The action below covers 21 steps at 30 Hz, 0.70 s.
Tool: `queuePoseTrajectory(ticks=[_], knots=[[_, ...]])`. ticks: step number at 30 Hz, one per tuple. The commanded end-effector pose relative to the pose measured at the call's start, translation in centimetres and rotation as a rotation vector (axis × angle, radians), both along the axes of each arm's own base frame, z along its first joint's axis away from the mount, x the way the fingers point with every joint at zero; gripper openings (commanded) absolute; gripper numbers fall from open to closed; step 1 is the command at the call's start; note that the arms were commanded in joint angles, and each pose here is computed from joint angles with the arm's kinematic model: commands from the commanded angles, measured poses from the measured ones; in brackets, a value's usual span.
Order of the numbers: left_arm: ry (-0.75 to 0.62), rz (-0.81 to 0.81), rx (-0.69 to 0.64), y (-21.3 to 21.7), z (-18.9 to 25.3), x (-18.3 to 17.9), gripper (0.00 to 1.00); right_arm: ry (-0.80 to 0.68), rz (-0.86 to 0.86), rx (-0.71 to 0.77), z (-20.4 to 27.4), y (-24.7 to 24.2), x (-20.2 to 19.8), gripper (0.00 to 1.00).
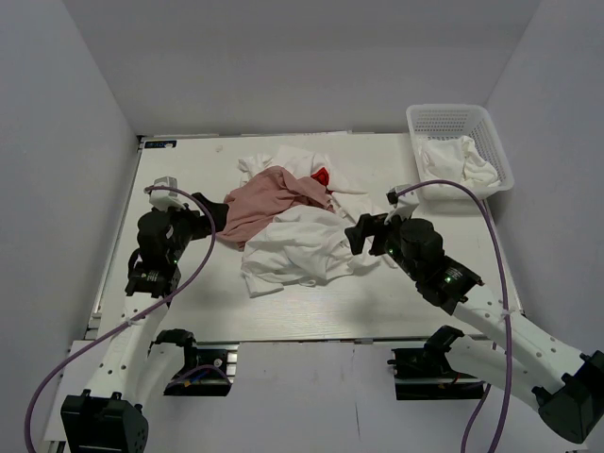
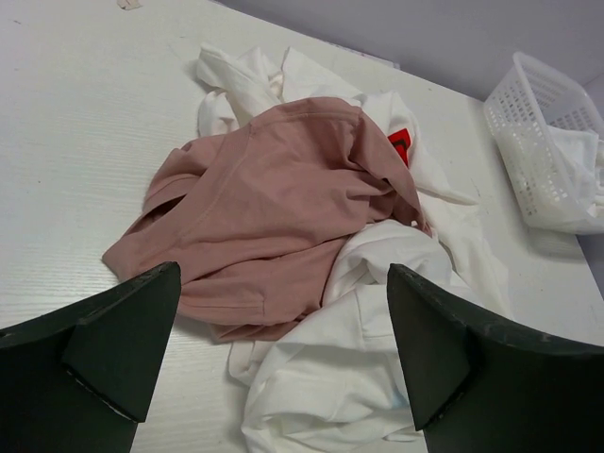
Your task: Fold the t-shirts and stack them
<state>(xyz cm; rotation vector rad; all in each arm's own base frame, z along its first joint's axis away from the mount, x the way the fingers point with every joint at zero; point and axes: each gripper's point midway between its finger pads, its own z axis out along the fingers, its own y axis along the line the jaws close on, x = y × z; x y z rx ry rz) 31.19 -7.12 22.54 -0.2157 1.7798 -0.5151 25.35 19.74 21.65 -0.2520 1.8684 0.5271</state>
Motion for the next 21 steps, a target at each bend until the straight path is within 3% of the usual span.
queuePoseTrajectory(ticks=[1, 6, 11, 12, 13, 17, 21], knots=[[-0.007, -0.031, -0.011, -0.6, 0.2, -0.2, 1.0, -0.002, 0.026, 0.022, 0.3, 0.5, -0.2, 0.9], [-0.001, -0.015, -0.027, -0.5, 0.1, 0.0, 1.0, -0.041, 0.146, 0.019, 0.2, 2.4, -0.7, 0.9], [0.022, -0.024, -0.027, -0.7, -0.6, 0.4, 1.0, 0.087, 0.3, -0.049, -2.3, 6.9, -0.4, 0.9], [0.023, -0.024, -0.027, -0.7, -0.6, 0.4, 1.0, 0.165, 0.334, -0.12, -5.7, 8.3, -0.4, 0.9], [0.033, -0.024, -0.026, -0.7, -0.9, 0.5, 1.0, 0.141, 0.349, -0.117, -4.4, 9.6, 0.3, 0.9], [0.045, -0.022, -0.034, -0.8, -1.2, 0.6, 1.0, 0.213, 0.252, -0.327, -9.6, 11.0, 2.7, 0.9], [0.054, -0.021, -0.033, -0.8, -1.5, 0.7, 1.0, 0.187, 0.169, -0.389, -11.3, 12.4, 4.3, 0.9]])
